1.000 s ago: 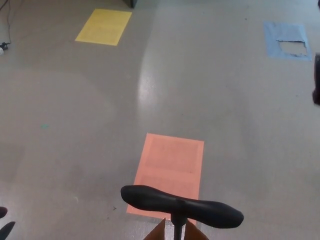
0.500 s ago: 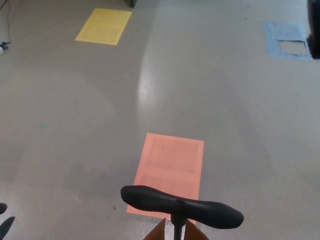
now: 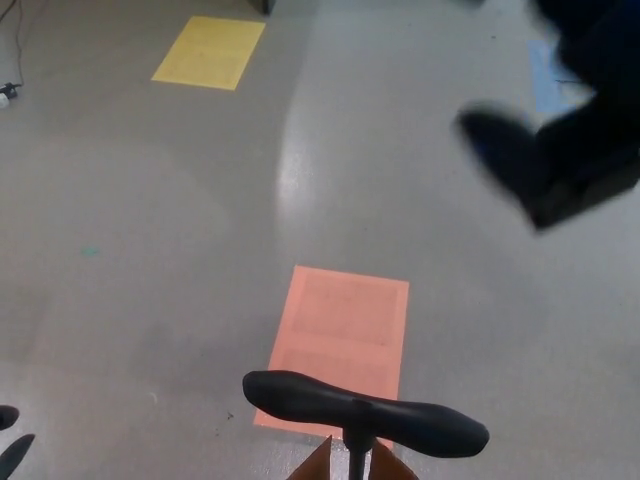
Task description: An air pump is kept on top of a storage box on the floor and the robot uses its right hand to press down on the handle of the pump to compress it
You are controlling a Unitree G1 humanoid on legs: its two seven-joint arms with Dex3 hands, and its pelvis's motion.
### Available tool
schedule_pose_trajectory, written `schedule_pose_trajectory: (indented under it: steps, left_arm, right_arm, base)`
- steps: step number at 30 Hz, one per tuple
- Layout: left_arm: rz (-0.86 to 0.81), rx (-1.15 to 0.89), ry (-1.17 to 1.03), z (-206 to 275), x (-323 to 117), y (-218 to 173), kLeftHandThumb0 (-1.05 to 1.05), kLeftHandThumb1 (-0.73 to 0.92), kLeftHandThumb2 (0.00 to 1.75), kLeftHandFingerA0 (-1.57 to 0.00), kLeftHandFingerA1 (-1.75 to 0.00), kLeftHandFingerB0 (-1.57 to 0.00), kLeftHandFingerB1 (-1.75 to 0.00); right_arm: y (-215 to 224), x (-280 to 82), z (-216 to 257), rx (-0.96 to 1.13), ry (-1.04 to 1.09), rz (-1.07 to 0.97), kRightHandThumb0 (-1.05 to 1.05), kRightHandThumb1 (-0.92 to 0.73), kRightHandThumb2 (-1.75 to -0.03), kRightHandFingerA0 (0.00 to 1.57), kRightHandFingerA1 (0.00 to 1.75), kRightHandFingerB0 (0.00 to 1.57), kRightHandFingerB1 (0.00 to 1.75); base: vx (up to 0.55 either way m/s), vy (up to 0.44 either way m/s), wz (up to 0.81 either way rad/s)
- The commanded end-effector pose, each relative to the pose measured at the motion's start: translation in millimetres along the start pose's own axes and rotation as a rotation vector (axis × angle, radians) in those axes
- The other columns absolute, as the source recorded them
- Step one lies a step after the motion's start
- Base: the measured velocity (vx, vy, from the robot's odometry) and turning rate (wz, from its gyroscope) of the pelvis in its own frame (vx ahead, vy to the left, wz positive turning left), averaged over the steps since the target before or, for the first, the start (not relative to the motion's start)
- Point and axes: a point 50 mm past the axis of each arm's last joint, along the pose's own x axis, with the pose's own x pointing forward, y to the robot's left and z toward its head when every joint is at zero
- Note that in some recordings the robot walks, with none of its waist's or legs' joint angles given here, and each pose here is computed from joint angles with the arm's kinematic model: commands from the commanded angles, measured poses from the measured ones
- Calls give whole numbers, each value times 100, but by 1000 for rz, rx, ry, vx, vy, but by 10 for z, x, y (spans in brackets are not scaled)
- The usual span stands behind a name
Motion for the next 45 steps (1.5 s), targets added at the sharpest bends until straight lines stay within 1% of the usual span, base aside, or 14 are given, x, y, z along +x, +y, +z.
schedule_pose_trajectory:
  steps: [1,5,6,8,13,15,17,18,30,31,32,43,44,45]
  left_arm:
    - [-2,87,-25,-43,-84,200,-68,87,66,-28,-34,-22,-30]
    - [-6,80,-24,-45,-85,206,-68,87,66,-27,-34,-21,-30]
    - [-6,76,-23,-46,-84,204,-68,87,66,-26,-33,-22,-30]
    - [-7,76,-23,-48,-84,204,-68,87,66,-27,-33,-22,-30]
    - [-16,72,-21,-49,-84,203,-69,87,66,-27,-34,-22,-30]
    - [-14,82,-20,-46,-83,205,-69,87,66,-27,-34,-22,-30]
    - [-16,83,-19,-45,-83,208,-69,87,66,-26,-34,-21,-30]
    - [-15,82,-16,-46,-82,208,-68,87,66,-26,-33,-21,-29]
    - [-25,79,-14,-54,-81,194,-67,86,66,-26,-33,-21,-30]
    - [-24,83,-11,-53,-81,196,-67,86,66,-27,-33,-22,-30]
    - [-25,79,-9,-53,-79,198,-68,85,66,-26,-33,-22,-30]
    - [-34,82,1,-102,-93,172,-68,86,66,-27,-34,-22,-30]
    - [-35,85,2,-102,-93,172,-68,86,66,-27,-34,-22,-30]
    - [-36,85,2,-103,-93,170,-67,87,66,-26,-34,-21,-30]
  right_arm:
    - [437,-11,188,80,32,525,-88,-76,-108,0,11,0,10]
    - [532,-17,168,105,45,527,-76,-59,-92,0,16,0,14]
    - [588,-23,157,112,48,527,-53,-39,-78,0,23,0,21]
    - [640,-30,144,122,53,538,-36,-59,-58,0,21,0,15]
    - [808,-70,109,154,79,593,-41,-59,-57,0,21,0,13]
    - [894,-102,91,192,102,621,-51,-46,-75,0,18,0,12]
    - [924,-112,87,203,110,629,-48,-57,-56,0,18,0,13]
    - [961,-125,80,213,118,633,-62,-40,-76,0,18,0,12]
    - [1488,-260,-11,325,233,677,-73,-48,-84,0,14,0,10]
    - [1518,-264,-16,330,237,677,-67,-61,-59,0,14,0,7]
    - [1556,-268,-25,342,245,678,-73,-49,-84,0,14,0,10]
    - [1922,-285,-78,381,302,685,-75,-52,-87,0,16,0,12]
    - [1937,-283,-83,380,303,684,-75,-52,-87,0,16,0,12]
    - [1970,-285,-96,379,315,681,-65,-66,-60,0,16,0,12]
  base:
    - [0,0,0]
    - [0,0,0]
    - [0,0,0]
    - [0,0,0]
    - [0,0,0]
    - [0,0,0]
    - [0,0,0]
    - [0,0,0]
    - [0,0,0]
    - [0,0,0]
    - [0,0,0]
    - [0,0,0]
    - [0,0,0]
    - [0,0,0]
